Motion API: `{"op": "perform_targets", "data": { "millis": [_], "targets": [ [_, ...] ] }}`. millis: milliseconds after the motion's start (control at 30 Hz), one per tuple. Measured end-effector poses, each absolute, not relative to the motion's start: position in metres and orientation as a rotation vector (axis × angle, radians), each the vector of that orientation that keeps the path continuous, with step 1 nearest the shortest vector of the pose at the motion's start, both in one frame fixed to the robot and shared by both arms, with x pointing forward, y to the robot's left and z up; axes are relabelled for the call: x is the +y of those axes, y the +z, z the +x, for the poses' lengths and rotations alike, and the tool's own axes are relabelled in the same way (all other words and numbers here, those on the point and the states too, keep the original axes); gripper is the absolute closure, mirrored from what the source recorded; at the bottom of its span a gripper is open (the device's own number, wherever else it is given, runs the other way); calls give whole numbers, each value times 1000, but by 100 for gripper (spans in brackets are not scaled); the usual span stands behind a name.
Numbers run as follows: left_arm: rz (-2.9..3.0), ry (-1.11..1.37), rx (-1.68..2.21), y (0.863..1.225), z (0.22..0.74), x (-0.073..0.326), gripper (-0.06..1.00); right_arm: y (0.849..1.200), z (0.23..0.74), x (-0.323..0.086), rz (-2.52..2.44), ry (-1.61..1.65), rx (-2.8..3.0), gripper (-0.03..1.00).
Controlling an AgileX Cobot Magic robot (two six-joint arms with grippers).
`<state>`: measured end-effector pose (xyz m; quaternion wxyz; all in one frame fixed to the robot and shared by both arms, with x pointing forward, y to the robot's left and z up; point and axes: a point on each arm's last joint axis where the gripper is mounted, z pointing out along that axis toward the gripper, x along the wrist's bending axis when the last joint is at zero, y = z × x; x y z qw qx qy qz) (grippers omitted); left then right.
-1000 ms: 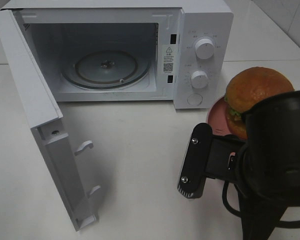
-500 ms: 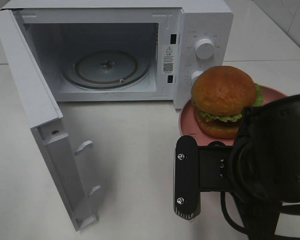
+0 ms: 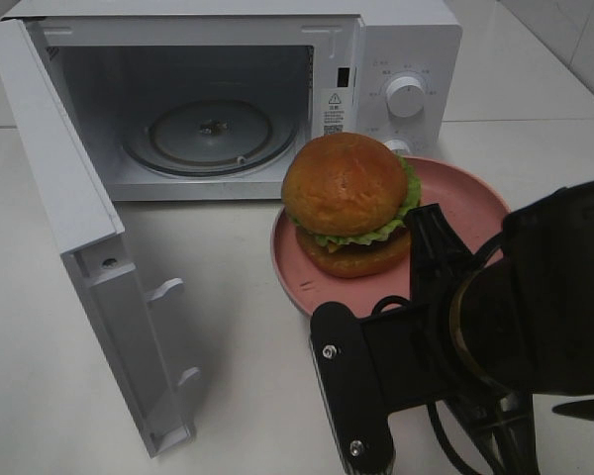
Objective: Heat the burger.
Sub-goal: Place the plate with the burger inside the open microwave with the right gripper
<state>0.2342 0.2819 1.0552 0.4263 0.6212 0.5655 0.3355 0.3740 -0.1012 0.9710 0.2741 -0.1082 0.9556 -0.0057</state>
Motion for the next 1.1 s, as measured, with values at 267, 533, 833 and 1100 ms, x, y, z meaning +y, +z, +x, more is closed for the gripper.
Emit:
{"op": "perform_targets", "data": {
  "millis": [267, 533, 833, 1100],
  "targets": [
    [1552, 839, 1413, 1055, 234, 282, -3, 971, 374, -95, -538, 2, 2521, 92],
    [1552, 839, 1413, 1055, 234, 282, -3, 971, 372, -95, -533, 14, 2539, 91],
    [1552, 839, 1413, 1055, 234, 282, -3, 967, 385, -103, -506, -34, 2562, 91],
    [1553, 842, 1415, 1055, 234, 282, -3, 971, 397, -80, -574, 57, 2534, 90]
  ]
}}
